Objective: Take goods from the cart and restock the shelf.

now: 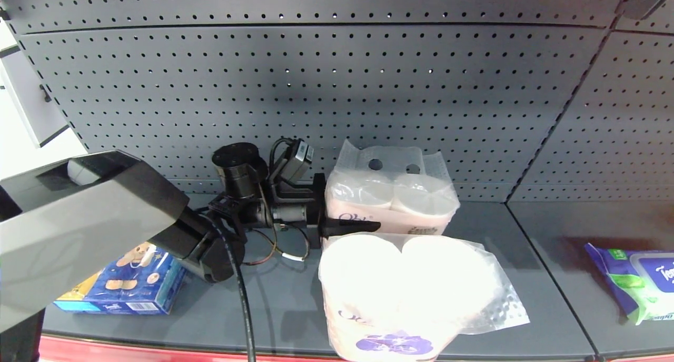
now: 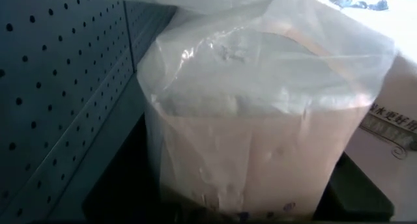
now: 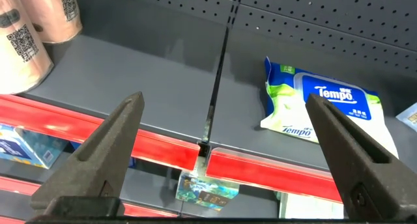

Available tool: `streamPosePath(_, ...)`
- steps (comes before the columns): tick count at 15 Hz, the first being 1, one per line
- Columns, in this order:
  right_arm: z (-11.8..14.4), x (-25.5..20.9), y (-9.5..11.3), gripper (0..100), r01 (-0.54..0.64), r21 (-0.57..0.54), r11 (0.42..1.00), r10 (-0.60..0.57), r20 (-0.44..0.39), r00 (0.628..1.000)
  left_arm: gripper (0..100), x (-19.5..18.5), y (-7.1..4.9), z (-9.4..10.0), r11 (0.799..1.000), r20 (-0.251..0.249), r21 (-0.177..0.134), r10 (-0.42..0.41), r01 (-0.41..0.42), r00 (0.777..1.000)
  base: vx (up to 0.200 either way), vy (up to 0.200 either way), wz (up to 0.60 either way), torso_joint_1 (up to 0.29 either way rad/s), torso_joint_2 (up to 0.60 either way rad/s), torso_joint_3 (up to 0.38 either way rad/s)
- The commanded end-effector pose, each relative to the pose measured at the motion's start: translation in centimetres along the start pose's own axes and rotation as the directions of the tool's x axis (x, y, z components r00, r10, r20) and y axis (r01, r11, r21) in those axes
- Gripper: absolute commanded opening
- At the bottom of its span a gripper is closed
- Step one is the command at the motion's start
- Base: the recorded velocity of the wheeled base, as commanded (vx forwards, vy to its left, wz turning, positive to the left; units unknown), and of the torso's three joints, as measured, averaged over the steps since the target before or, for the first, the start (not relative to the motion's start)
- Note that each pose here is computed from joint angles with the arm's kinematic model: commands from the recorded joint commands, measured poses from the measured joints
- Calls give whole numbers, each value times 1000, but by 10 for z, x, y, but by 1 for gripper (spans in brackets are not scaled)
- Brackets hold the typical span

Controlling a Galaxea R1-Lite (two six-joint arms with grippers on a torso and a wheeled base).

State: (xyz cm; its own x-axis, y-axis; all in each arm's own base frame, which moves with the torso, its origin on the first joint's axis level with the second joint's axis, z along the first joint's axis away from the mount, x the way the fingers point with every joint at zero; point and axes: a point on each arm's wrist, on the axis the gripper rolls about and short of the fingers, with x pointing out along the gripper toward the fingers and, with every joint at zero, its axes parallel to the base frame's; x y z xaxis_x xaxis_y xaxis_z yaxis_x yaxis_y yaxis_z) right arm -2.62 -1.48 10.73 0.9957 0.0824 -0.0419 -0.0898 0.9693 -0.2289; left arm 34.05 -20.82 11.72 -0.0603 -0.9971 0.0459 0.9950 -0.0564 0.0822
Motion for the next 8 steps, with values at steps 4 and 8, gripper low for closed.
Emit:
streamPosePath(4,-1,0,0,100,-1,-1,1000,1,-4,1000,100,3,-1,-3,1000,-4,-12,-5,5,1000,0,0,0,0,0,0)
streamPosePath(8,-2,1,1,100,0,-2,1000,0,-9,1000,100,1,-2,-1,1000,11,-20,6,-6,1000,0,0,0,0,0,0)
